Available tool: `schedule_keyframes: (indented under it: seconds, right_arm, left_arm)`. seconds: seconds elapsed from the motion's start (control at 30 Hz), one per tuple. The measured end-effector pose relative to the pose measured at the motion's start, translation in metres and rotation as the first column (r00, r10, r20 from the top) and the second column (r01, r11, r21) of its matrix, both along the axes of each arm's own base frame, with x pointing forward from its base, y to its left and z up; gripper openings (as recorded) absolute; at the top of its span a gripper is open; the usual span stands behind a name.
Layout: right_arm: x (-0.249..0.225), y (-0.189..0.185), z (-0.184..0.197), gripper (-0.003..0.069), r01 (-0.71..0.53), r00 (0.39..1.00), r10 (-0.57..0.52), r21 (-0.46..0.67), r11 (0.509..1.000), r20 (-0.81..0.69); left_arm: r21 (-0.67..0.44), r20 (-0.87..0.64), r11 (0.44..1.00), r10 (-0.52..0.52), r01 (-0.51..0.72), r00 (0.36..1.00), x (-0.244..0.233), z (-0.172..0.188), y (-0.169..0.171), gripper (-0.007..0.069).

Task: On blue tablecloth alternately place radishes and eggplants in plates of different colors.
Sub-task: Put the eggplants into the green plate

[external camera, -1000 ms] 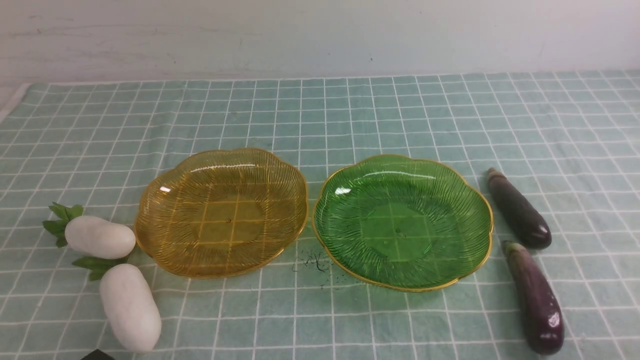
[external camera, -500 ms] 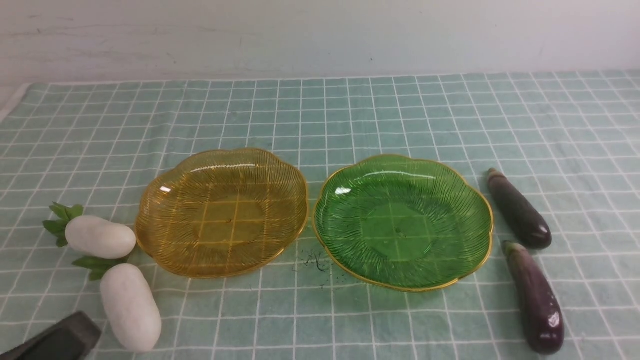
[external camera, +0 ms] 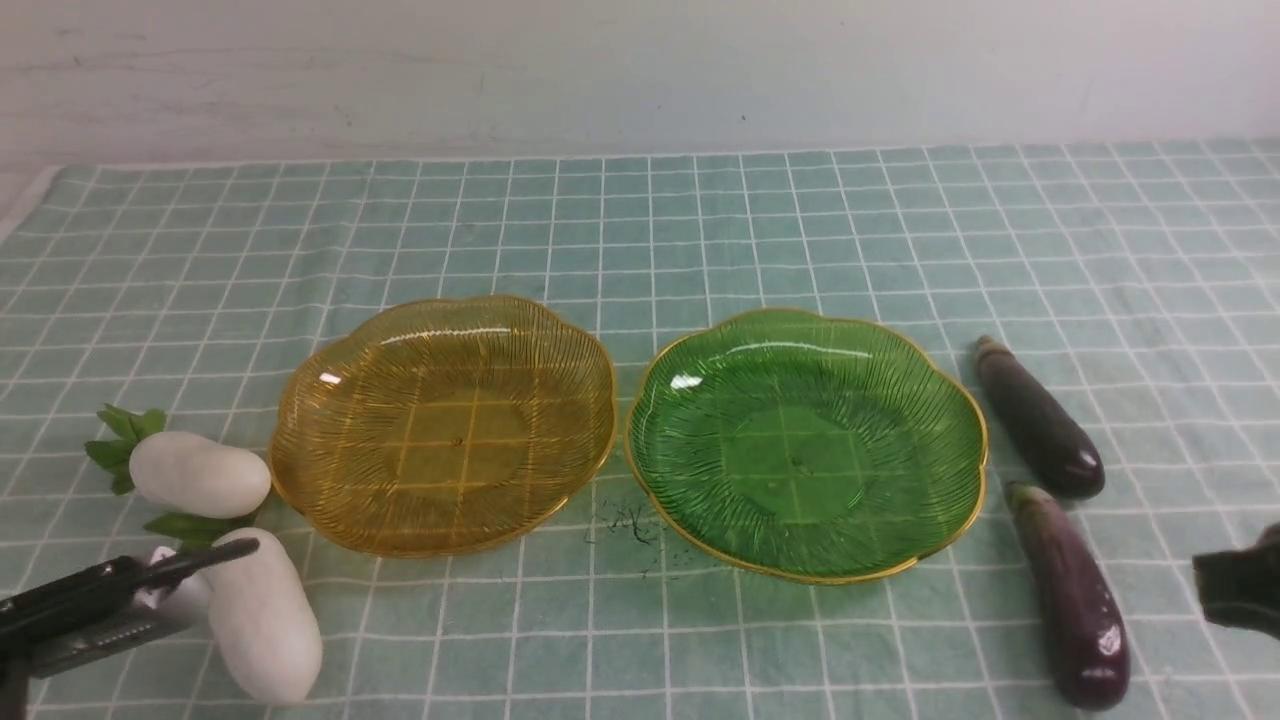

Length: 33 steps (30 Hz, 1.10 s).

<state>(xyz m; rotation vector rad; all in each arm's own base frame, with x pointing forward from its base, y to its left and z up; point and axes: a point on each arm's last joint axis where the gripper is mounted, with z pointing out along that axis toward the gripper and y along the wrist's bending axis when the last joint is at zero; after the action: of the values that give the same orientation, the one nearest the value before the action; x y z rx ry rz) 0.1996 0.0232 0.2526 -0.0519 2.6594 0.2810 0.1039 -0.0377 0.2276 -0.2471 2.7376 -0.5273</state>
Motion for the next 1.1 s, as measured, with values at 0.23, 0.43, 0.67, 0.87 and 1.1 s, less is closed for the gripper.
schedule_keyframes:
  seconds: [0.23,0.43,0.67,0.87,1.1]
  right_arm:
    - [0.05,0.028,-0.021,0.0186,-0.128,0.986,0.119,-0.074,0.989,-0.12]
    - [0.076,0.026,-0.047,0.0395,-0.097,0.978,0.063,-0.162,0.982,-0.199]
    - [0.092,0.026,-0.084,0.0528,-0.067,0.965,0.011,-0.207,0.976,-0.262]
    - [0.094,0.027,-0.103,0.0529,-0.076,0.944,0.003,-0.209,0.975,-0.33]
    - [0.099,0.027,-0.085,0.0384,-0.089,0.928,0.001,-0.22,0.971,-0.372]
  left_arm:
    - [0.015,-0.026,1.0,-0.013,0.014,1.0,0.006,-0.004,0.0,-0.0003]
    - [0.016,-0.022,1.0,-0.012,0.013,1.0,0.006,-0.004,0.0,-0.0003]
    - [0.016,-0.021,1.0,-0.013,0.013,1.0,0.006,-0.004,0.0,-0.0003]
    - [0.016,-0.02,1.0,-0.012,0.013,1.0,0.006,-0.004,0.0,-0.0003]
    - [0.016,-0.022,1.0,-0.013,0.014,1.0,0.006,-0.004,0.0,0.0001]
